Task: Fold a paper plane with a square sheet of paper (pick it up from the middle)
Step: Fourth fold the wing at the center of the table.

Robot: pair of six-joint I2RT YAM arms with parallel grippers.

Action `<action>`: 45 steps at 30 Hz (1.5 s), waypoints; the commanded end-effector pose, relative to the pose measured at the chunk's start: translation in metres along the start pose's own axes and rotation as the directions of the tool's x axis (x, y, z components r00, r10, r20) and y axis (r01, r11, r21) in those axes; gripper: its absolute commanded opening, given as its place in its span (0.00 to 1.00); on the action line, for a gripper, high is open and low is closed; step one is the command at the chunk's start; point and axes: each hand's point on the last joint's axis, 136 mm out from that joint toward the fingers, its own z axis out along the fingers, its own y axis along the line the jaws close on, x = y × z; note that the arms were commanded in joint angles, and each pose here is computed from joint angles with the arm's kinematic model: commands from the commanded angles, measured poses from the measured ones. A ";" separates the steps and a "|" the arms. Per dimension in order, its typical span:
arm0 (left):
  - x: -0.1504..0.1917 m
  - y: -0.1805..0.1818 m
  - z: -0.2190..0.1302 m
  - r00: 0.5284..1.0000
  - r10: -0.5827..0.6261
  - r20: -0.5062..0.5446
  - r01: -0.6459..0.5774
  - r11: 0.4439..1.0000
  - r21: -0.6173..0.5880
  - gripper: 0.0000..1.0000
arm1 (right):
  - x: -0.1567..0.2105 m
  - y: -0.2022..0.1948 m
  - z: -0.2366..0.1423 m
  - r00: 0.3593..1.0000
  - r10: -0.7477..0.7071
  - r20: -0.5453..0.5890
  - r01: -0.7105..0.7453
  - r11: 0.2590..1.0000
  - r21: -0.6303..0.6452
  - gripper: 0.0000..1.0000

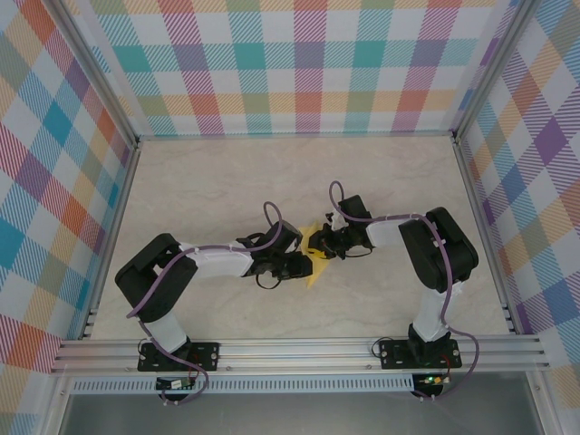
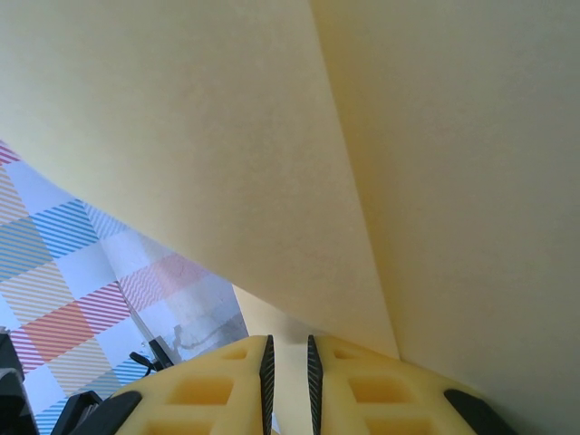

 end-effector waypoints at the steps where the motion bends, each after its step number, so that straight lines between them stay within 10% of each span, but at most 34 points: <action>1: -0.003 -0.017 -0.001 1.000 0.015 0.006 -0.015 0.998 0.056 0.29 | 0.006 -0.043 0.009 0.996 0.089 0.004 -0.089 0.986 0.143 0.20; 31: 0.017 0.021 0.016 0.996 -0.078 -0.040 0.077 0.997 -0.021 0.04 | 0.008 -0.052 0.009 0.995 0.103 0.001 -0.102 0.979 0.179 0.21; 45: 0.031 0.030 0.010 0.994 -0.056 -0.089 0.052 0.998 -0.041 0.15 | 0.011 -0.060 0.011 0.994 0.113 -0.008 -0.109 0.974 0.201 0.20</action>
